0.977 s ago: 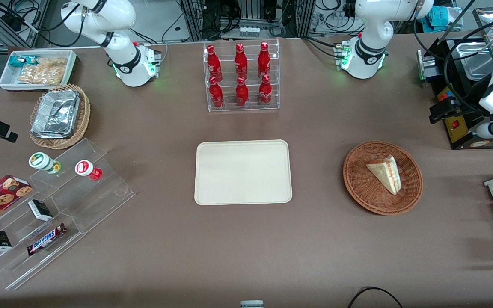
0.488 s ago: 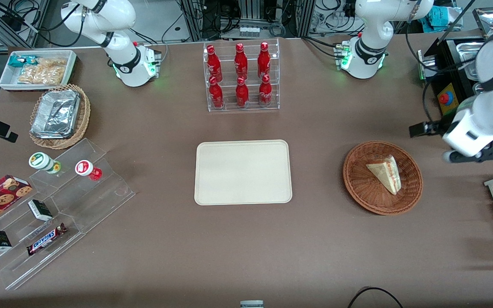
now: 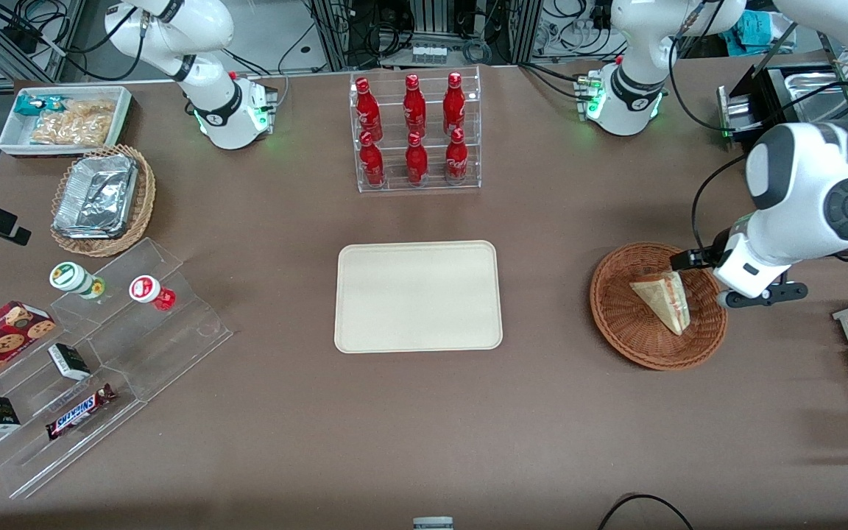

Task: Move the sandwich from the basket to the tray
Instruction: 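Close the left gripper on the wrapped sandwich standing in the basket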

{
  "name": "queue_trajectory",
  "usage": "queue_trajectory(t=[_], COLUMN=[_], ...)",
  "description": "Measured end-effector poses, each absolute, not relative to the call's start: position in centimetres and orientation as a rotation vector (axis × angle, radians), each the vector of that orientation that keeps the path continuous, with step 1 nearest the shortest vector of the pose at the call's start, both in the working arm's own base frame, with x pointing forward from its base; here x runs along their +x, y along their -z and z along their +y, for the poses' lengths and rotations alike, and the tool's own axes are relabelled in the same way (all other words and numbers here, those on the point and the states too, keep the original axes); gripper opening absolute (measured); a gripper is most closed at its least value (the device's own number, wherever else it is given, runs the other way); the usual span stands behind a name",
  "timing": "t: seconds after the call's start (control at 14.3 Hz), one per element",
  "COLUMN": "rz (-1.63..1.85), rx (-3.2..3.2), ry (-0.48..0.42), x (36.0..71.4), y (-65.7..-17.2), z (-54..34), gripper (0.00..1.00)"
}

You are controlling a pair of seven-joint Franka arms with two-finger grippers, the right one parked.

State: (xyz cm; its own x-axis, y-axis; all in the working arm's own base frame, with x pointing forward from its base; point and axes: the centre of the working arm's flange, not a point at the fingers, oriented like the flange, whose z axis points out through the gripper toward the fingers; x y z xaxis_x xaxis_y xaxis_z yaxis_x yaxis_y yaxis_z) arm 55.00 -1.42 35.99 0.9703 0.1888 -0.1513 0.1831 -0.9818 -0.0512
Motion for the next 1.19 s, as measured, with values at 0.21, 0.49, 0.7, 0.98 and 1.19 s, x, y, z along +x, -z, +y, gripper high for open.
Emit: queue_trajectory(t=[0.21,0.49,0.7,0.98,1.19], rz=[-0.550,-0.811,-0.966,-1.035,-1.004], rx=[-3.055,-3.001,-2.964,-2.939,-2.927], ry=[-0.134,-0.082,-0.034,-0.038,-0.116], x=[53.8,53.2,53.2,53.1,53.3], y=[-32.6,-30.0,-27.2,-25.1,-26.4], z=[-1.3,-1.3,-1.4,-1.4,-1.6], gripper=[1.00,1.00,0.91,0.49,0.24])
